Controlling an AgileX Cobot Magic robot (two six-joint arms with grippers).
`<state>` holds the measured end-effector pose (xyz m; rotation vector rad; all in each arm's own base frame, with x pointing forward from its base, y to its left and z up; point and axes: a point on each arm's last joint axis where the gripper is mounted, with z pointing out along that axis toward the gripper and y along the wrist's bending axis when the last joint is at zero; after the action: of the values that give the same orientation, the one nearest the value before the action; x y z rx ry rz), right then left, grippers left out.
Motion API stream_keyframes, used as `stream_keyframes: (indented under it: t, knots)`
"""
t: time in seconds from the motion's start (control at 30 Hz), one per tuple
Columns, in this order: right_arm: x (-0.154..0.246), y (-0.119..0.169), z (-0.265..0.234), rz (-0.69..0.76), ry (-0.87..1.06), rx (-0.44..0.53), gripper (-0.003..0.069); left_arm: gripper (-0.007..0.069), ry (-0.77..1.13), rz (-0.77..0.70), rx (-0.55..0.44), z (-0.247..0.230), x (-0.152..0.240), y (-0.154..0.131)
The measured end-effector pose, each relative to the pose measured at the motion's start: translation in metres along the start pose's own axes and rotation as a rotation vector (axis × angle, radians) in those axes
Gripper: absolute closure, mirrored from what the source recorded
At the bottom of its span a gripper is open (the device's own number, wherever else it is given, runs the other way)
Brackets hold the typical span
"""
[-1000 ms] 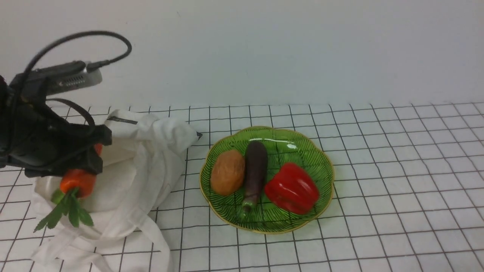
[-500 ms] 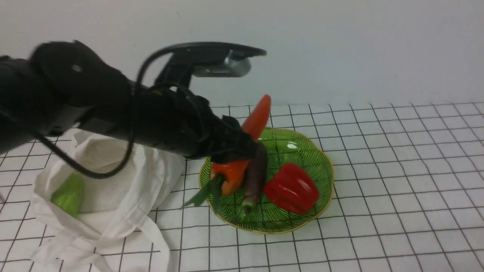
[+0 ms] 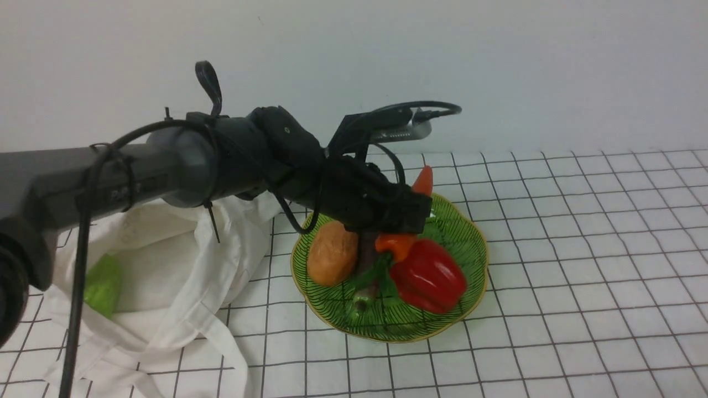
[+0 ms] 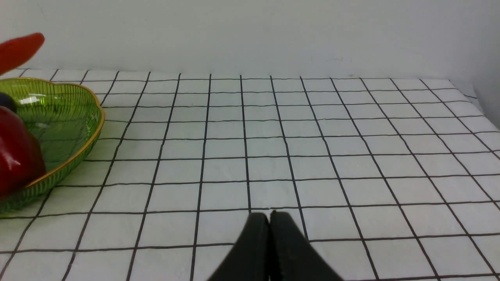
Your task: Take vegetables from bag on white checkered tablecloth place on plate.
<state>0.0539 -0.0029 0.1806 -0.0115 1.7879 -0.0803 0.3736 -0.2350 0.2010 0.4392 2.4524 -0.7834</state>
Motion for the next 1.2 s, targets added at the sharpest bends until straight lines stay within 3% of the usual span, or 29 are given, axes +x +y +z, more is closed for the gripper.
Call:
stream_keyframes:
  t: [0.2, 0.47, 0.6, 0.73, 0.93, 1.07, 1.2]
  knots:
    - [0.000, 0.000, 0.000, 0.000, 0.000, 0.000, 0.0675, 0.0316, -0.015, 0.007, -0.026, 0.005, 0.000, 0.005]
    - [0.000, 0.000, 0.000, 0.000, 0.000, 0.000, 0.0675, 0.0066, 0.013, 0.025, -0.028, 0.004, 0.002, 0.008]
    - [0.000, 0.000, 0.000, 0.000, 0.000, 0.000, 0.0675, 0.0046, 0.049, 0.004, -0.013, -0.008, 0.000, 0.017]
    - [0.000, 0.000, 0.000, 0.000, 0.000, 0.000, 0.0675, 0.0174, 0.065, -0.037, -0.009, -0.049, -0.011, 0.025]
    - [0.000, 0.000, 0.000, 0.000, 0.000, 0.000, 0.0675, 0.0587, -0.020, 0.069, -0.163, -0.165, -0.027, 0.016]
    - [0.000, 0.000, 0.000, 0.000, 0.000, 0.000, 0.0675, 0.0624, -0.108, 0.126, -0.235, -0.219, -0.026, -0.002]
    - [0.000, 0.000, 0.000, 0.000, 0.000, 0.000, 0.0675, 0.0633, -0.312, 0.203, -0.345, -0.312, -0.005, -0.041]
